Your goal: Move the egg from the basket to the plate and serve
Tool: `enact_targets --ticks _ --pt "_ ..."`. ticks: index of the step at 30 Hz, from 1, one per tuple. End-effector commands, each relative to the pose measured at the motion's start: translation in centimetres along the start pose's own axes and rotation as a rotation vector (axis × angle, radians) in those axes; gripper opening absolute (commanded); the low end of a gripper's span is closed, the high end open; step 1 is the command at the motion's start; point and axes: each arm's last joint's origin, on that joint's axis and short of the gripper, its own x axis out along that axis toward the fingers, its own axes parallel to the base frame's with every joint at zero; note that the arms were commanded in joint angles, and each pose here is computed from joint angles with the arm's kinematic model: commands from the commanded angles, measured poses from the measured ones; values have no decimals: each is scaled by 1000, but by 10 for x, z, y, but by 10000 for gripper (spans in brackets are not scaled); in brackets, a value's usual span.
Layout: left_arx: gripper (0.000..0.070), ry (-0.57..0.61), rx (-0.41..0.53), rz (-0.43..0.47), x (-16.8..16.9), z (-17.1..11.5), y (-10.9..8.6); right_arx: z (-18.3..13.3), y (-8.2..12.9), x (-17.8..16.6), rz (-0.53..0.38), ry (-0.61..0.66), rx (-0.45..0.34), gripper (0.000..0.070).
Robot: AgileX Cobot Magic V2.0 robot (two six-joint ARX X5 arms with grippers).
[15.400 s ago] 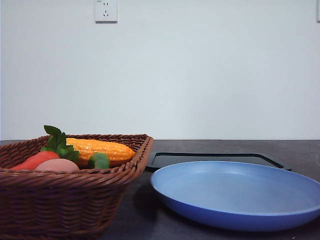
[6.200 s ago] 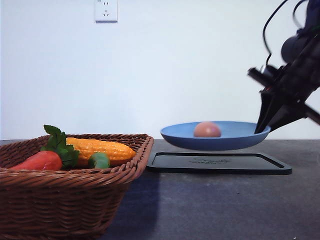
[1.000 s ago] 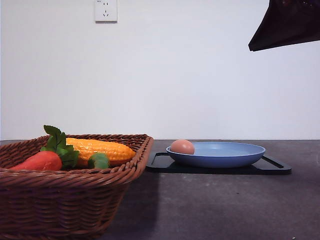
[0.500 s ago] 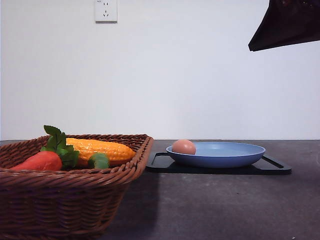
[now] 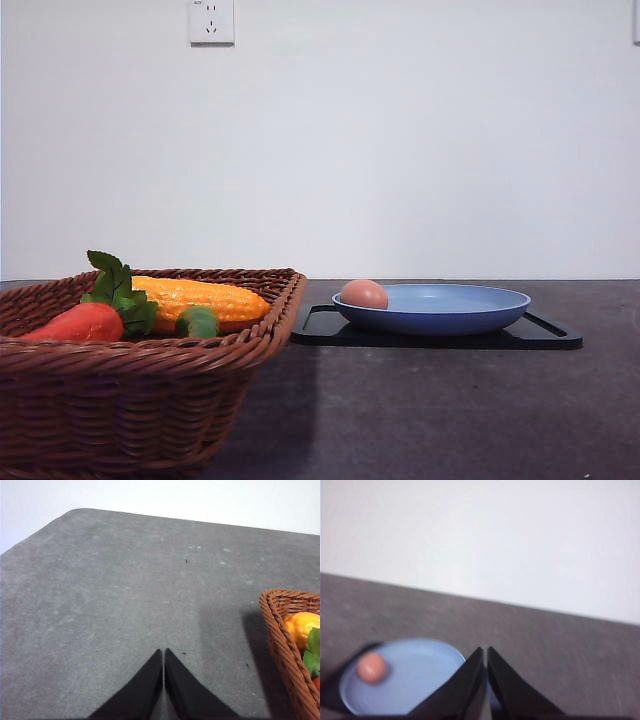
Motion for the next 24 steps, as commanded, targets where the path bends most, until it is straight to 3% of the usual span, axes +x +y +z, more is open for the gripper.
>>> enact_targets --ticks 1,10,20,24 --pt "0 43 -6 2 2 -7 1 -10 -4 -2 -17 -5 -13 0" --pt "0 42 -6 2 2 -7 1 -61 -12 -6 -23 43 26 0" --pt "0 42 -6 2 2 -7 1 -89 -10 -4 -13 146 120 0" --pt "0 42 -6 2 2 -7 1 -91 -10 -4 -19 167 122 0"
